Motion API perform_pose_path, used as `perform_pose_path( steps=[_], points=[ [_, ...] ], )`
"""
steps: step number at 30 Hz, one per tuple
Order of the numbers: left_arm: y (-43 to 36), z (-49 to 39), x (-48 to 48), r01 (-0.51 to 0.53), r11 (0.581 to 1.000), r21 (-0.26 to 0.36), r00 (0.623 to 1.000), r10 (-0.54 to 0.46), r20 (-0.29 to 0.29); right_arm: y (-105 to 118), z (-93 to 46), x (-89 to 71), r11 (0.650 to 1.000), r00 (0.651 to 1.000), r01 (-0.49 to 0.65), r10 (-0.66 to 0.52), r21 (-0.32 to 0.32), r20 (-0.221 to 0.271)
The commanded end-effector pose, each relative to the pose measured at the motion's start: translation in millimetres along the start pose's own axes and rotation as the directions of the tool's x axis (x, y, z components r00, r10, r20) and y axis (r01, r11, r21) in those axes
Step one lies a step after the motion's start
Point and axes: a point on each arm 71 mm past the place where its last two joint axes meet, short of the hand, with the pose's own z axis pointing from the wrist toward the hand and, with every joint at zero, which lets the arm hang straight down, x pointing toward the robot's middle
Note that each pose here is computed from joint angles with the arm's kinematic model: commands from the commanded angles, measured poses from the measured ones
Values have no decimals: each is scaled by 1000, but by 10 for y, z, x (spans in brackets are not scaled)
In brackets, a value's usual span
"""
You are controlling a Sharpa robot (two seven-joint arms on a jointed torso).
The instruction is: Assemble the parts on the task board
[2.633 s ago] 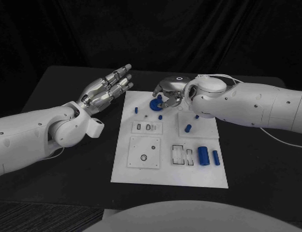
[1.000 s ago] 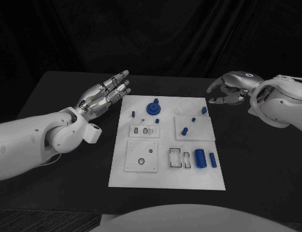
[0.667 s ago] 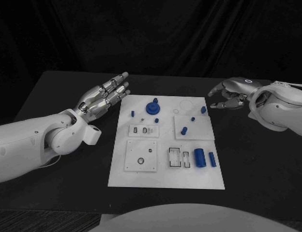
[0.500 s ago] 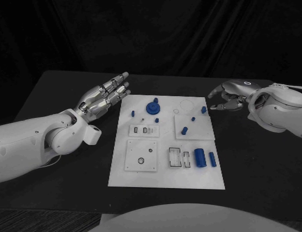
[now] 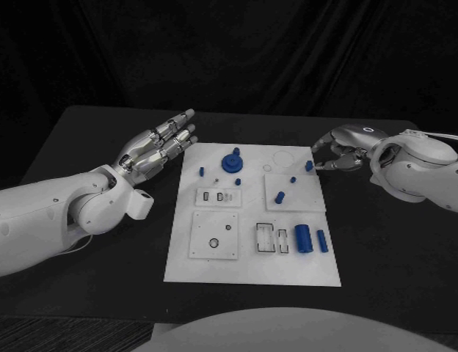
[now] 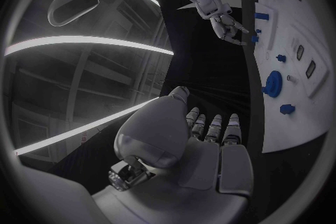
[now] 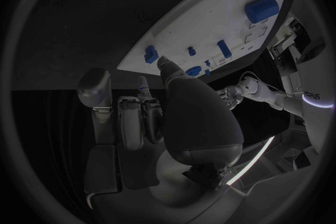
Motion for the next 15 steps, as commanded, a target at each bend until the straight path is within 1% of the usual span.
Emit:
perform_pose_path(
  steps=[1, 15],
  points=[
    [-6, 7, 16, 7, 1000, 14, 1000, -7, -8, -1, 7, 34, 1000, 1000, 2, -2, 2, 0],
    [6, -1, 10, 9, 1000, 10, 1000, -9, -8, 38, 69, 113, 1000, 1000, 2, -2, 0, -5]
  ],
)
